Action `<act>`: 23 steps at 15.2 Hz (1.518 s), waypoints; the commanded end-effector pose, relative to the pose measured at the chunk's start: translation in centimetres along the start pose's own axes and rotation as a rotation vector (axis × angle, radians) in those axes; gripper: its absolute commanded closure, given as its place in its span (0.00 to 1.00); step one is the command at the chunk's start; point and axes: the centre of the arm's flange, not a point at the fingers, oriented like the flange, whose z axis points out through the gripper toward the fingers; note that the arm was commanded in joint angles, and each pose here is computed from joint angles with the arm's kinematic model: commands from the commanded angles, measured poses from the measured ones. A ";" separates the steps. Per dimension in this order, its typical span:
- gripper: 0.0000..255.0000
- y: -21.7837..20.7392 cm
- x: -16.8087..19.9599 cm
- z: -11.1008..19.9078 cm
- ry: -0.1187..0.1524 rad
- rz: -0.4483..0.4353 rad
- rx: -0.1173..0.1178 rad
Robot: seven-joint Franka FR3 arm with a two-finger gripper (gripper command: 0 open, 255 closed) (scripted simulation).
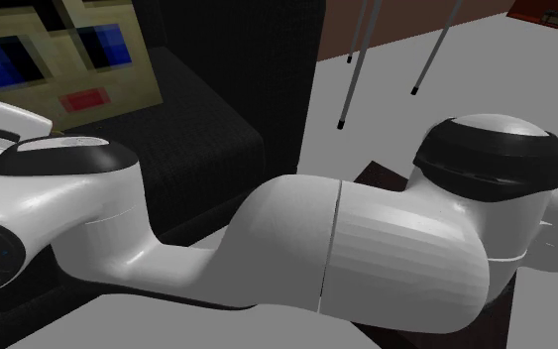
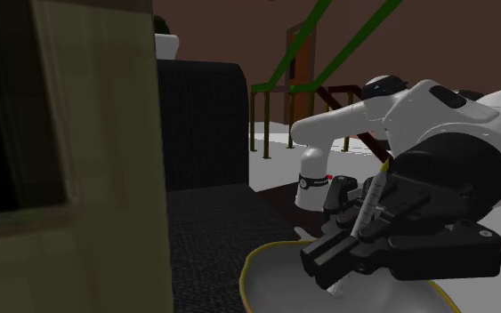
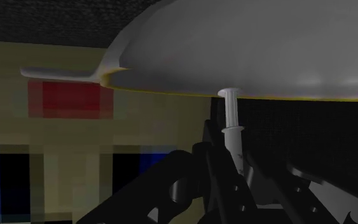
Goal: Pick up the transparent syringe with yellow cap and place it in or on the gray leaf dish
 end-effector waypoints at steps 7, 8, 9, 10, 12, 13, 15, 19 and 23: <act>0.00 -0.1 -0.1 0.1 0.000 0.000 0.000; 0.00 -0.1 -0.1 0.1 0.000 0.000 0.000; 0.00 -0.1 -0.1 0.1 0.000 0.000 0.000; 0.00 -0.1 -0.1 0.1 0.000 0.000 0.000; 0.00 -0.1 -0.1 -1.2 0.000 0.000 0.000; 0.00 -0.1 -0.1 -2.6 0.000 0.000 0.000; 0.00 -0.1 -0.1 -4.9 0.000 0.000 0.000; 0.00 -0.1 -0.1 -4.9 0.000 0.000 0.000; 0.00 -0.1 -0.1 -4.9 0.000 0.000 0.000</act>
